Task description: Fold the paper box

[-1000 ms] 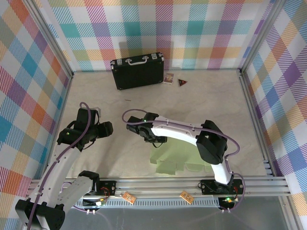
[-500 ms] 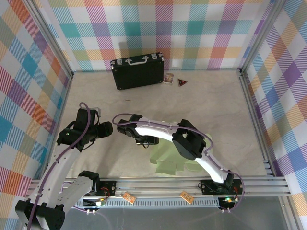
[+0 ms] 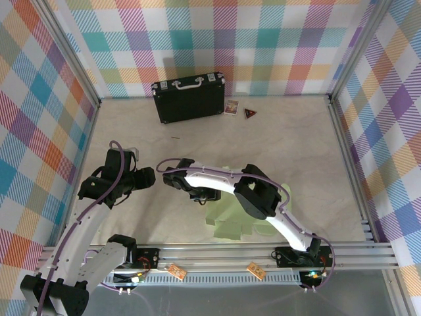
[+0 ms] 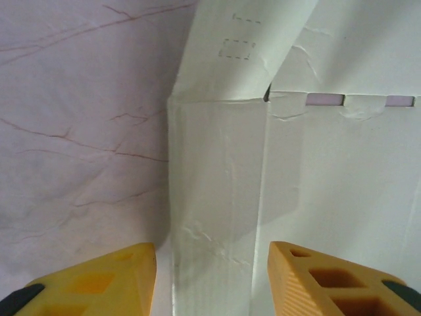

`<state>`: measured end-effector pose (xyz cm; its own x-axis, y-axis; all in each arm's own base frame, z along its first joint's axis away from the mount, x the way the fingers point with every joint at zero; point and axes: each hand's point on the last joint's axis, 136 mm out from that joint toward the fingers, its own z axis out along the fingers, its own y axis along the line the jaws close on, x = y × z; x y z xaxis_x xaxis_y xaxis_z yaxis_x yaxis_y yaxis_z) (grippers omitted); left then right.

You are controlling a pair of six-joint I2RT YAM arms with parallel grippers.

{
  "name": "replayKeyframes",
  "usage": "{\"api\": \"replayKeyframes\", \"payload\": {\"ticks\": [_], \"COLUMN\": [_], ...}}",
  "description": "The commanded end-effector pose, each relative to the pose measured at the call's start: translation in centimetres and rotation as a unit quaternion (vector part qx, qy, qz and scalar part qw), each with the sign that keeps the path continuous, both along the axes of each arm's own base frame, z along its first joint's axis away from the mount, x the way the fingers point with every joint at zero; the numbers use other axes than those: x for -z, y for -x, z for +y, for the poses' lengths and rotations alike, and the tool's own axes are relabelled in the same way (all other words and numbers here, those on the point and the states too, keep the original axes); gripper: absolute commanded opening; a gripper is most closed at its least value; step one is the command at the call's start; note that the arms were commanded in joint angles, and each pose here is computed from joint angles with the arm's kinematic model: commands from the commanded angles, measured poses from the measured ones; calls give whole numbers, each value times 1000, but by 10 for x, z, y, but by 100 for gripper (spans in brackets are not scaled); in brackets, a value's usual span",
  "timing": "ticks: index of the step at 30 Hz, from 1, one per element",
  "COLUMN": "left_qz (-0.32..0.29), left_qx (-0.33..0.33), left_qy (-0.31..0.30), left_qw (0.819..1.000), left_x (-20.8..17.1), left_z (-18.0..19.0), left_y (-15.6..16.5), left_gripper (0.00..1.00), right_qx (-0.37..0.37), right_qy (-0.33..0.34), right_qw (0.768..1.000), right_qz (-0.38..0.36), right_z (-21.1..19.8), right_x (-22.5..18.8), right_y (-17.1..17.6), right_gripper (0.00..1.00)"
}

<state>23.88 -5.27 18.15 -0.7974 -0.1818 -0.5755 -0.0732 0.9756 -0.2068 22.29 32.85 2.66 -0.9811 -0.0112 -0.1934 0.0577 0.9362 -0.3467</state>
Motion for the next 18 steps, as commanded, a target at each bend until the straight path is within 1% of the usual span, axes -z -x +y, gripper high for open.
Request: {"api": "replayKeyframes", "payload": {"ticks": [1,9,15,18], "left_qz": [-8,-8,-8,-8], "left_qx": [16,17,17,18], "left_qy": [2,1,0,-1], "left_qw": [1000,1000,1000,1000], "left_x": [-1,0,0,0], "left_z": [-5,-6,-6,-6], "left_y": [0,0,1,1], "left_gripper": [61,61,61,61], "right_qx": [10,19,35,42], "right_qy": [16,24,17,0], "right_qw": [1000,1000,999,999], "right_qz": [-3,2,3,9], "right_z": [-13,-19,-29,-31], "right_x": [-10,-4,3,10], "right_y": [6,11,16,18], "right_gripper": [48,47,41,34]}}
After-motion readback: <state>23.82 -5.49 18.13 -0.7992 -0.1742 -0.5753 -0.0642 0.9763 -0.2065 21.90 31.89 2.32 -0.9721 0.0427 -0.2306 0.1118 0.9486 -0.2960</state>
